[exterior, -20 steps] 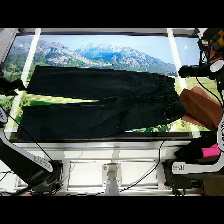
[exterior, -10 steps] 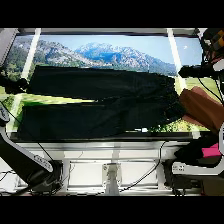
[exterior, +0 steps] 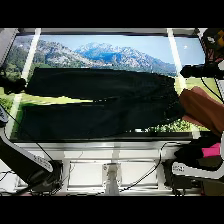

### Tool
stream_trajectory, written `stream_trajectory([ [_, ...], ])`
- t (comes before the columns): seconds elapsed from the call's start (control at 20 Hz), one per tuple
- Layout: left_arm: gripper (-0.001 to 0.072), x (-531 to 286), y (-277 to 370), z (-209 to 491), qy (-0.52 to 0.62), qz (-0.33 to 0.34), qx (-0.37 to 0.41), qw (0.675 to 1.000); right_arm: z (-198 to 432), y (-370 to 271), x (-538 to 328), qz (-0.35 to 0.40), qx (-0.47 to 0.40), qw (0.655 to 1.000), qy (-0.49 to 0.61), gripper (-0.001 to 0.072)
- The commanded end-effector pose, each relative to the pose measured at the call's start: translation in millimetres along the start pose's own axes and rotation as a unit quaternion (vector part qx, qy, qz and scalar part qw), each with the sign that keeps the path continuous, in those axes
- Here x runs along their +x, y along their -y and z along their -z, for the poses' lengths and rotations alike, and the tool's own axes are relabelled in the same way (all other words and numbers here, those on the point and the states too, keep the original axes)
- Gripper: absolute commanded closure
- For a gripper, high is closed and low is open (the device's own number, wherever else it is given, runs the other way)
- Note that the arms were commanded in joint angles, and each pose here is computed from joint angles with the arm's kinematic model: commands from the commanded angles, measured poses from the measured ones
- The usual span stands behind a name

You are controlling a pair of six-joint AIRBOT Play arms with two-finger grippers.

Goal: Fold the clothes and pants, and hang the long-sleeved shirts on hangers.

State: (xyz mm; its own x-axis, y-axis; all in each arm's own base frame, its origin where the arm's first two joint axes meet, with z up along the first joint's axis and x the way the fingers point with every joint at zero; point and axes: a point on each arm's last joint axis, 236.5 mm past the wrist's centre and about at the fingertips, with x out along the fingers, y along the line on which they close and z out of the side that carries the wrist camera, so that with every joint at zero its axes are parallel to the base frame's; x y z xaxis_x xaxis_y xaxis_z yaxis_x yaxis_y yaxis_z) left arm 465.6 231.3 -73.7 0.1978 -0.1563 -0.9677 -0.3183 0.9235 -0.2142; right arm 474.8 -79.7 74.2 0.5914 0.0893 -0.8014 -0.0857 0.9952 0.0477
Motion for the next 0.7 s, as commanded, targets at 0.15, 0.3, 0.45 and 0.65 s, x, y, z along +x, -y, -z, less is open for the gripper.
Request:
stream_trajectory([
  [0.15, 0.0672, -55.2, -27.5, 37.2, -0.046, -0.046, -0.008, 0.998, 12.0, -0.4, -2.4, 0.0, -0.008, 1.0, -0.026, 0.0275],
  [0.3, 0.0667, -58.1, -33.5, 47.5, -0.062, -0.042, -0.022, 0.997, 16.7, 1.7, -2.7, 0.004, -0.013, 0.999, -0.036, 0.0275],
  [0.45, -0.0006, -59.1, -38.7, 46.2, -0.056, -0.043, -0.028, 0.997, 17.5, 4.4, -2.8, 0.01, -0.016, 0.999, -0.038, 0.0275],
  [0.65, 0.0115, -68.6, -40.4, 45.3, -0.045, -0.042, -0.039, 0.997, 43.8, 20.6, -9.8, 0.034, -0.035, 0.994, -0.093, 0.0275],
])
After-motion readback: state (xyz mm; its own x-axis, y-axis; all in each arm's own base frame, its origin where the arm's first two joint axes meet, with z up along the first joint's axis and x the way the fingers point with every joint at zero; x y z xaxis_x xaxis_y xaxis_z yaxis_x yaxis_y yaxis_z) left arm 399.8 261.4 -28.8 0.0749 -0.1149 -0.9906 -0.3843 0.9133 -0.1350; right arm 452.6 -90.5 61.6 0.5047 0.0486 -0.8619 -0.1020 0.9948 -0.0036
